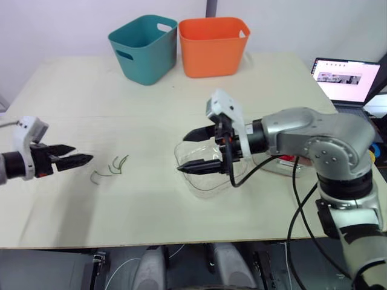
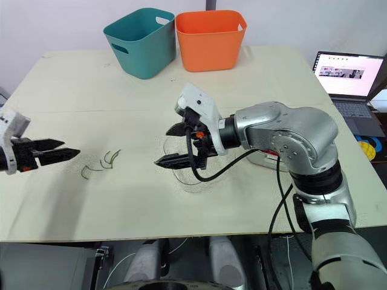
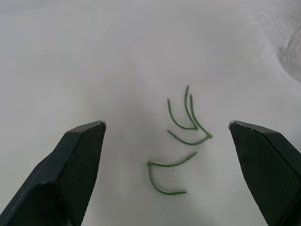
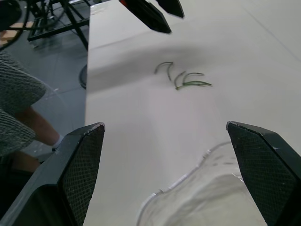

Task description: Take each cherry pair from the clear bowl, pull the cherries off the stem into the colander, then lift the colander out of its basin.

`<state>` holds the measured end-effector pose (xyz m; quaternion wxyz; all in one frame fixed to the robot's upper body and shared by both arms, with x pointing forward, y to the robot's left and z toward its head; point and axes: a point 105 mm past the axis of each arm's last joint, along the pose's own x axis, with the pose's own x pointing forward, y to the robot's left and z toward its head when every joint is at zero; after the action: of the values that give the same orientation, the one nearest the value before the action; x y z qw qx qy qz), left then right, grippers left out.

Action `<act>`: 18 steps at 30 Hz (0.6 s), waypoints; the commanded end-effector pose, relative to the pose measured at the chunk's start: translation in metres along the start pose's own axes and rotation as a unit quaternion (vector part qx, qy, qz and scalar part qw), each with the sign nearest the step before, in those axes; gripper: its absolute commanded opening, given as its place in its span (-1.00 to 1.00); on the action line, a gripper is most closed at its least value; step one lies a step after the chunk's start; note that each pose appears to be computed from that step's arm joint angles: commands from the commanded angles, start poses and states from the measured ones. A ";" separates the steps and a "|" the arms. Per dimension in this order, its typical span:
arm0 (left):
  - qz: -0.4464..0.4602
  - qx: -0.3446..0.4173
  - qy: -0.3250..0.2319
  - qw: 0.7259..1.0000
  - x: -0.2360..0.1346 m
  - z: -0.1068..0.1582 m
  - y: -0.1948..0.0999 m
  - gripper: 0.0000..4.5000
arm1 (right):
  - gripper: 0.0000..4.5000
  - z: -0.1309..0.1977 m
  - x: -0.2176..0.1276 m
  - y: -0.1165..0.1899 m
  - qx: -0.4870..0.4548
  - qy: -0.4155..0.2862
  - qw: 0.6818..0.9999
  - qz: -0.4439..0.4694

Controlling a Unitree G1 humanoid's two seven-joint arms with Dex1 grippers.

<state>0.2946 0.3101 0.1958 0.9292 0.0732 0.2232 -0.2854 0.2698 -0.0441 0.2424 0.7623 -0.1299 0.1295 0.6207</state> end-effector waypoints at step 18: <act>-0.170 0.217 -0.185 0.943 0.037 0.154 -0.074 0.99 | 1.00 0.009 -0.179 -0.071 -0.017 -0.091 0.936 -0.340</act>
<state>0.3405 0.1892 0.3024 0.8565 0.1532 0.0077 -0.4928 0.3099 -0.2120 0.3008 0.9317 -0.1002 0.0228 0.3484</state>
